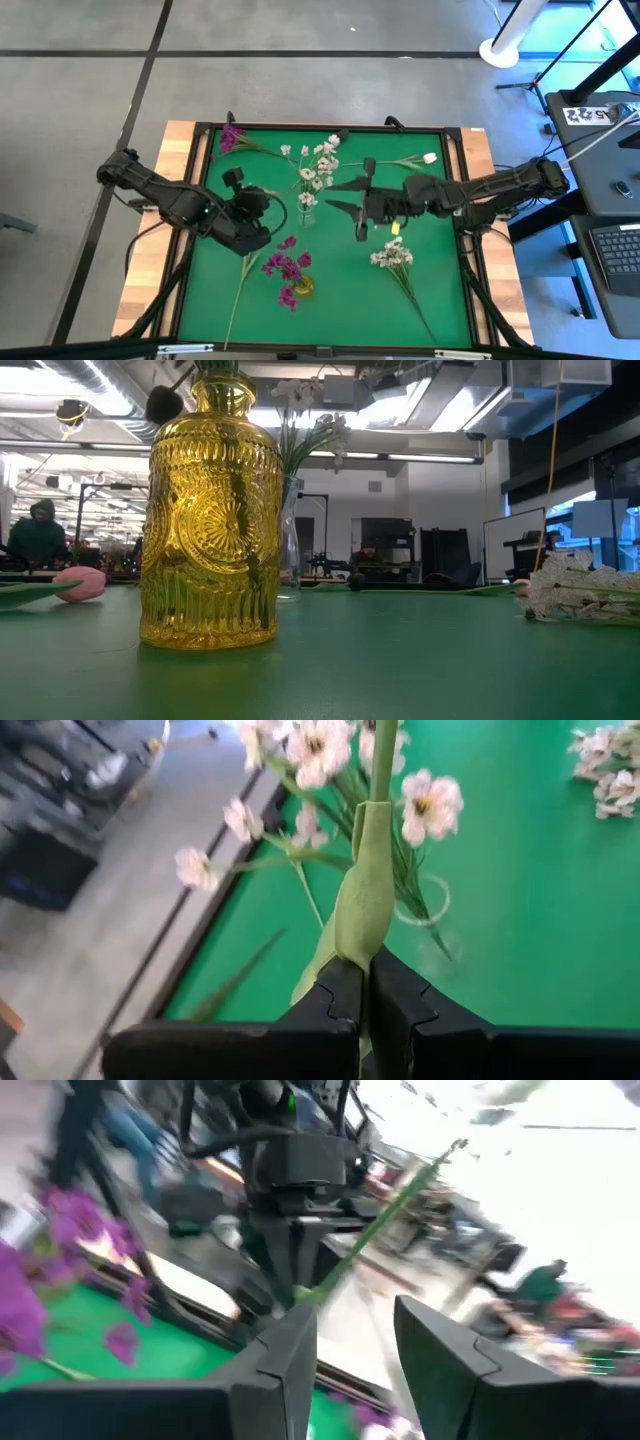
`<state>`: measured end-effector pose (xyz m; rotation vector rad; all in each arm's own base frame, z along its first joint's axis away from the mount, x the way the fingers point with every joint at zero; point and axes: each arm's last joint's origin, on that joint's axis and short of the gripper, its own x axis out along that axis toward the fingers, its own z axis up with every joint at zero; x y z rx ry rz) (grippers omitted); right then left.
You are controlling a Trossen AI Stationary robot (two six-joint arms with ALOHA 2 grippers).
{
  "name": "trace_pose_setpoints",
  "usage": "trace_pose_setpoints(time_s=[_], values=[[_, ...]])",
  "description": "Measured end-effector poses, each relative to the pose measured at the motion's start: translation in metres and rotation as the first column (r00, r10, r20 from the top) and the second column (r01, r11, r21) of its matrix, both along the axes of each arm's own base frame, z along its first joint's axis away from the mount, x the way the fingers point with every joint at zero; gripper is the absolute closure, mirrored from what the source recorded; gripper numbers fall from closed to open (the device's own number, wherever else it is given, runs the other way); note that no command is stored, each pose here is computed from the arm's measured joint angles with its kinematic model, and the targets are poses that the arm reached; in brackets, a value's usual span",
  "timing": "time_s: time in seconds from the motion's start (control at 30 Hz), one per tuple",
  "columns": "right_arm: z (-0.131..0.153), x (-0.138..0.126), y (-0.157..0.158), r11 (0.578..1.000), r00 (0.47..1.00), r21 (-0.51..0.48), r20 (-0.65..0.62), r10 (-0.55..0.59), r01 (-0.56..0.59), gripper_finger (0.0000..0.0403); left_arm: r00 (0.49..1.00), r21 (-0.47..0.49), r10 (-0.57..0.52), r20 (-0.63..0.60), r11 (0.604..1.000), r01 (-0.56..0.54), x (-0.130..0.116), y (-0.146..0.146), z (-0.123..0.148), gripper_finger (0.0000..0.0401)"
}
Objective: Sort flowers into vase by color
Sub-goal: Put the bottom black flower into the yellow vase
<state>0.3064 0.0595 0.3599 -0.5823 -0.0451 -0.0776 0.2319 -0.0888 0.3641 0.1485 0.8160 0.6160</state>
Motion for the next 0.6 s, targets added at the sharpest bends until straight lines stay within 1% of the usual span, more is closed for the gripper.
trace_pose_setpoints(time_s=[0.1,0.2,0.27,0.37,0.47,0.53,0.6], values=[[0.0,-0.006,0.021,0.993,0.998,-0.105,-0.01,-0.063,0.061,0.0267,0.999,-0.055,0.04,-0.03,0.998,-0.042,0.0,0.008,-0.002,0.0401],[0.004,-0.01,0.04,0.985,0.995,-0.148,-0.04,-0.094,0.087,0.0267,0.996,-0.111,0.064,-0.062,0.991,-0.07,0.002,0.015,-0.003,0.0401],[0.009,-0.009,0.049,0.978,0.988,-0.177,-0.093,-0.126,0.108,0.0267,0.995,-0.143,0.065,-0.081,0.987,-0.076,0.003,0.019,-0.004,0.0401],[0.015,0.002,0.057,0.969,0.972,-0.214,-0.167,-0.165,0.127,0.0267,0.993,-0.201,0.049,-0.112,0.977,-0.071,0.004,0.022,-0.005,0.0401],[0.018,0.019,0.064,0.957,0.955,-0.264,-0.23,-0.185,0.122,0.0267,0.989,-0.246,-0.011,-0.145,0.969,-0.026,0.005,0.021,-0.006,0.0401],[0.017,0.031,0.069,0.939,0.943,-0.324,-0.258,-0.208,0.118,0.0267,0.989,-0.275,-0.029,-0.146,0.961,-0.012,0.006,0.02,-0.006,0.0401],[0.016,0.044,0.074,0.917,0.939,-0.383,-0.259,-0.226,0.115,0.0267,0.987,-0.297,-0.042,-0.153,0.955,-0.005,0.006,0.019,-0.006,0.0401]])
